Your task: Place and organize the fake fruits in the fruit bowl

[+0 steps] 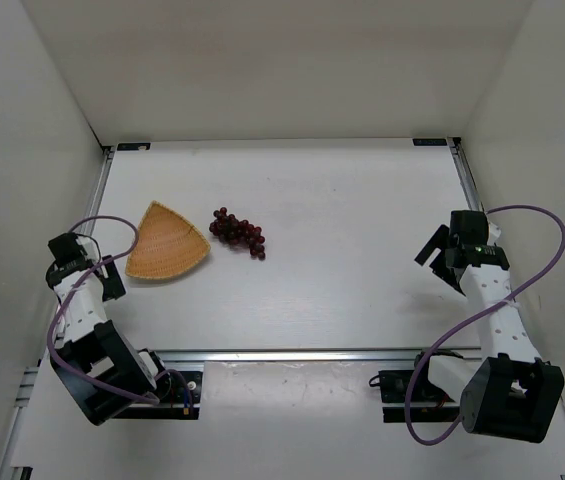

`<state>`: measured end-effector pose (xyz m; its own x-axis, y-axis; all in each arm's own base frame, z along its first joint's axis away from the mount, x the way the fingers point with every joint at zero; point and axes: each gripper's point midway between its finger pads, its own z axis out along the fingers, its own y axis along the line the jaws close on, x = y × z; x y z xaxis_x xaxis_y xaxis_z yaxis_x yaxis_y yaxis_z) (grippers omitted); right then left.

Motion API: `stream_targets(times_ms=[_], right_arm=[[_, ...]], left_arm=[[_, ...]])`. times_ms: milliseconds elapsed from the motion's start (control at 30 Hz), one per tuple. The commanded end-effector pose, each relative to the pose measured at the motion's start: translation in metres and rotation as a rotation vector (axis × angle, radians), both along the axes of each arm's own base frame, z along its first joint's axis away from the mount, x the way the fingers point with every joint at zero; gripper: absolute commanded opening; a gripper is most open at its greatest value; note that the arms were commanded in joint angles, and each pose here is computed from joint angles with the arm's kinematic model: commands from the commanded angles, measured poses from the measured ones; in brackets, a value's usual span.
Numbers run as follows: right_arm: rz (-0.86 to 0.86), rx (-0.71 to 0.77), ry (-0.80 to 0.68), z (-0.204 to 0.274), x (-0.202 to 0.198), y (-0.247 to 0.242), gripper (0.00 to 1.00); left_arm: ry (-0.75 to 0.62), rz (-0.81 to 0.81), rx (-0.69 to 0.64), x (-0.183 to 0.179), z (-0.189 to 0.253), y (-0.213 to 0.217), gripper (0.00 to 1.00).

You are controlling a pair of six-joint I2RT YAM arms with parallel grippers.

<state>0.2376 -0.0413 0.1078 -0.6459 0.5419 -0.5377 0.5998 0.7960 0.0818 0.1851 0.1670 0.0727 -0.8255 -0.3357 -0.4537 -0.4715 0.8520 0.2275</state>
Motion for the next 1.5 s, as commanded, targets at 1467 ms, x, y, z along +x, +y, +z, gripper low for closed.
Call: stream_targets(times_ms=[1467], right_arm=[[1.159,0.203,-0.025,-0.046,0.162,0.470,1.00]], left_arm=[[-0.095,-0.240,-0.462,0.072,0.061,-0.043,0.99]])
